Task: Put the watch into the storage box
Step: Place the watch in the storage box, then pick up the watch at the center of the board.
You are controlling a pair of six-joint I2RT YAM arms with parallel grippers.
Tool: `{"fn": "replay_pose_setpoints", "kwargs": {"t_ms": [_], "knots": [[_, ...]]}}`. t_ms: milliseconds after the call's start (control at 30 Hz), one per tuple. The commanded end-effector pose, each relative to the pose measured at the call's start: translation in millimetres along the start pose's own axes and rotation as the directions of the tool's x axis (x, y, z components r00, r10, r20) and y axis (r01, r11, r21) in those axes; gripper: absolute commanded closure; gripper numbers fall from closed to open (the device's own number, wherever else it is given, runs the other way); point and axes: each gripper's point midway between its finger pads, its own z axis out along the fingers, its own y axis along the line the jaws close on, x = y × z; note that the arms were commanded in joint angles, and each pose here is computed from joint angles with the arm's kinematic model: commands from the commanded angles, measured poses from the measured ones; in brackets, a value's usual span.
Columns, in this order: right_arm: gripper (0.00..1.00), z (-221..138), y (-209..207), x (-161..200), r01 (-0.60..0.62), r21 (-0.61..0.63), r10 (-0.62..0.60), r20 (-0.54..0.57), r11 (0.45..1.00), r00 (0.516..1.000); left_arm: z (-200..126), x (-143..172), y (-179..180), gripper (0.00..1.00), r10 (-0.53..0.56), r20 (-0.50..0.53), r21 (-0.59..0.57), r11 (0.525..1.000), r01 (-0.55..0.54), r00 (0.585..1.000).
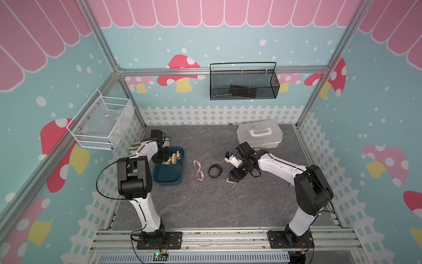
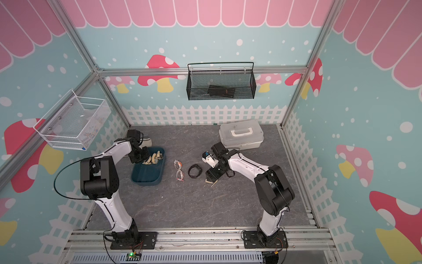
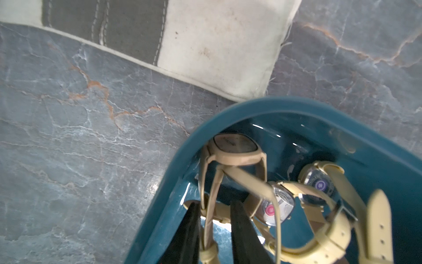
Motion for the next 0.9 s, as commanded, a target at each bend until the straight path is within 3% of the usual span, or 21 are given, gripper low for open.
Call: {"fn": "replay_pose_setpoints", "kwargs": {"t_ms": [0,267,400,467,533,633,867], "knots": [[0.20,-11.4,13.9,-9.8,0.062,-0.024,-0.060,0.077,0.998,0.995,-26.0,-12.7,-7.2,0.69,0.006,0.066,0.026,1.000,-0.008,0.998],[0.21,-0.4,22.8,2.5,0.141,0.018,-0.141,0.033,0.990,0.989,-84.6,-23.3,-28.7,0.66,0.051,0.212,0.075,0.995,-0.068,0.976],[0.22,12.9,23.6,12.9,0.180,0.046,-0.178,-0.035,0.983,0.983,-124.4,-26.1,-47.7,0.66,0.069,0.330,0.149,0.981,-0.124,0.942],[0.22,18.5,22.8,14.0,0.193,0.060,-0.190,-0.052,0.979,0.980,-139.9,-23.3,-64.3,0.66,0.063,0.377,0.250,0.954,-0.167,0.924],[0.23,23.1,22.7,13.1,0.208,0.071,-0.203,-0.067,0.976,0.977,-153.2,-18.6,-86.8,0.66,0.054,0.438,0.376,0.896,-0.237,0.897],[0.24,27.8,23.6,15.2,0.225,0.073,-0.218,-0.090,0.972,0.972,-164.2,-10.5,-107.0,0.66,0.043,0.481,0.475,0.827,-0.301,0.876],[0.33,36.1,24.2,21.5,0.230,0.068,-0.221,-0.115,0.971,0.968,-179.0,4.2,-136.0,0.66,0.105,0.516,0.519,0.751,-0.408,0.850]]}}
